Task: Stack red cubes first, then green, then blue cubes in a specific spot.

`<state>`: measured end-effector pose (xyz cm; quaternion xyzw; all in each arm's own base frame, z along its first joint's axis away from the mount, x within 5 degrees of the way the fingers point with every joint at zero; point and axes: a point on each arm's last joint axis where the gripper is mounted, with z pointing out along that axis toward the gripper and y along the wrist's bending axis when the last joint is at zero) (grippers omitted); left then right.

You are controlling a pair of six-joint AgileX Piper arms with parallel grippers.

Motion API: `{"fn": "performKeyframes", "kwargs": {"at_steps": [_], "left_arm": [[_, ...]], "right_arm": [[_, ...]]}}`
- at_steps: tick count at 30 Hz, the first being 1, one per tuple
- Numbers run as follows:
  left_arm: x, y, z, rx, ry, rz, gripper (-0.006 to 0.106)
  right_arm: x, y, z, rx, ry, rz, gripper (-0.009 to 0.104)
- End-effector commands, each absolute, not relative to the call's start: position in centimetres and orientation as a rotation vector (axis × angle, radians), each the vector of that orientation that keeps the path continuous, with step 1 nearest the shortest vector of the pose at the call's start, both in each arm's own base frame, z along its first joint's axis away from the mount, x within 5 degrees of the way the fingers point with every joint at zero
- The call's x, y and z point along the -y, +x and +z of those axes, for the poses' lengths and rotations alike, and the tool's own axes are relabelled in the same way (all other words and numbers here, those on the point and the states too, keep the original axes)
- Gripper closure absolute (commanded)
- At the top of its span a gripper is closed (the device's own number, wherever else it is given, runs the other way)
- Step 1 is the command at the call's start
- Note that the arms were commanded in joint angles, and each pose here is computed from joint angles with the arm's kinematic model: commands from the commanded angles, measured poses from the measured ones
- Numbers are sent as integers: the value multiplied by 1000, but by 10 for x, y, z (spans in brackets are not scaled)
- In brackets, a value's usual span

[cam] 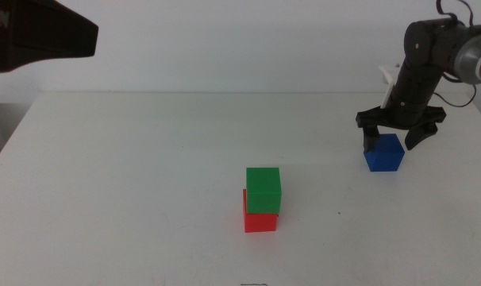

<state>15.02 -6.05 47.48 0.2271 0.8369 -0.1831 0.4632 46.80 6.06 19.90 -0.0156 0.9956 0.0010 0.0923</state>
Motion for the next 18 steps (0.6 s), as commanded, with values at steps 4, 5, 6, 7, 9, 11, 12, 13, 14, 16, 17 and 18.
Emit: {"fn": "performKeyframes", "kwargs": {"at_steps": [4, 5, 6, 7, 9, 11, 12, 13, 14, 16, 17, 18], "left_arm": [[62, 147, 487, -1975, 527, -477, 7], [62, 147, 487, -1975, 527, -477, 7], [62, 147, 487, -1975, 527, -477, 7], [62, 147, 487, -1975, 527, -477, 7], [62, 147, 487, -1975, 527, -477, 7], [62, 147, 487, -1975, 527, -477, 7], [62, 147, 487, -1975, 527, -477, 7], [62, 147, 487, -1975, 527, -477, 7], [62, 147, 487, -1975, 527, -477, 7], [62, 147, 487, -1975, 527, -477, 7], [62, 147, 487, -1975, 527, -477, 7], [62, 147, 487, -1975, 527, -477, 7]], "right_arm": [[-58, 470, 226, -2871, -78, 14, 14], [-58, 470, 225, -2874, -81, 15, 18], [-58, 471, 223, -2879, -81, 14, 26], [-58, 471, 221, -2881, -81, 15, 34], [-59, 472, 219, -2882, -87, 19, 65], [-60, 470, 222, -2885, -113, 24, 97], [-60, 468, 227, -2883, -113, 23, 96], [-61, 463, 237, -2872, -116, 22, 96], [-63, 456, 247, -2869, -123, 20, 96], [-69, 436, 268, -2869, -141, 22, 96], [-74, 422, 277, -2858, -152, 13, 96], [-79, 408, 282, -2842, -155, -2, 96]]}}
